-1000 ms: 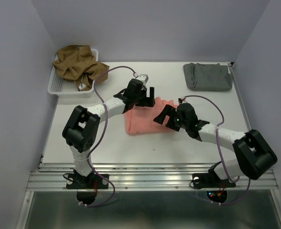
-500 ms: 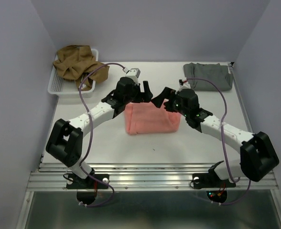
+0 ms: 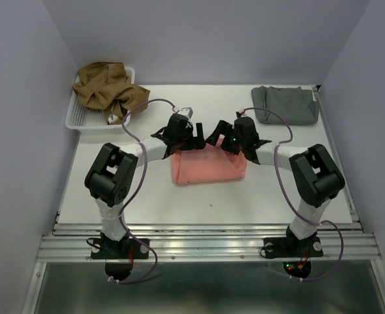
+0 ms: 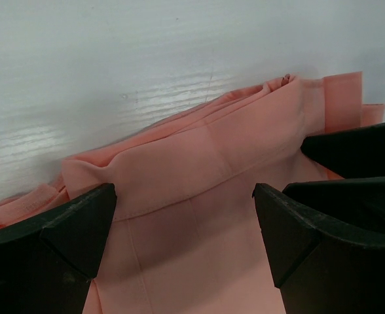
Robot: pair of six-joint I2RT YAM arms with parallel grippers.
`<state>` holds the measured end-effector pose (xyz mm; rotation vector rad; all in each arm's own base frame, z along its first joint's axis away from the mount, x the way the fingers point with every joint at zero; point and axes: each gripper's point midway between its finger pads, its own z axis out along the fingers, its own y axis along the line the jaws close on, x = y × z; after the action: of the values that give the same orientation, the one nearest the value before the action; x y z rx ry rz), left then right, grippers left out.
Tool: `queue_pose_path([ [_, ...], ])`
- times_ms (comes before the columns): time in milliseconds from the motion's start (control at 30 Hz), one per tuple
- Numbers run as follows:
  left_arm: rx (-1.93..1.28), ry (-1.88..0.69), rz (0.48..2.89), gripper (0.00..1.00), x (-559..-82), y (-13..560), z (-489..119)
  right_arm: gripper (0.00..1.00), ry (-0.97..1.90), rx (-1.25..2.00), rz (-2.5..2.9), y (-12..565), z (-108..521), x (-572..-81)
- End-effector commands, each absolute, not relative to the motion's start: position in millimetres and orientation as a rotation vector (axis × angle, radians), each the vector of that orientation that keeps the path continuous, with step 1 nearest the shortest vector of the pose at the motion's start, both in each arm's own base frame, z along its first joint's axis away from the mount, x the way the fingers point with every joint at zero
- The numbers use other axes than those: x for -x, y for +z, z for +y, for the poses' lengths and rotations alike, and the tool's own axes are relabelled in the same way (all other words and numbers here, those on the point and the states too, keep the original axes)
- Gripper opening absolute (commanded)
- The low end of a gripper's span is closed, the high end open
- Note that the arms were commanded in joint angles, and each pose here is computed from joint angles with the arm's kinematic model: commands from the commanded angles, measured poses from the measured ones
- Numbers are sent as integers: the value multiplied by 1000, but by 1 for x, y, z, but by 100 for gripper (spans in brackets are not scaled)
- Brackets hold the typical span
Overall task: Fold and stack the skirts
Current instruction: Fold the skirt, then neatly place the folded skirt to the corner
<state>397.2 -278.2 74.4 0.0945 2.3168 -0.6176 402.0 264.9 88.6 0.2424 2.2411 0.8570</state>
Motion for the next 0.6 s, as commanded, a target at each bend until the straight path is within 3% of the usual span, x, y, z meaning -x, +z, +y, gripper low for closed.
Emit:
queue_pose_path([
  [0,-109,-702,2305,99,-398,81,-292,100,952,-253,2168,102,276,-421],
  [333,-96,-668,2350,99,-399,58,-284,100,840,-352,2218,67,240,-424],
  [567,-134,-705,2190,99,-408,136,-287,100,767,-138,2140,134,235,-427],
])
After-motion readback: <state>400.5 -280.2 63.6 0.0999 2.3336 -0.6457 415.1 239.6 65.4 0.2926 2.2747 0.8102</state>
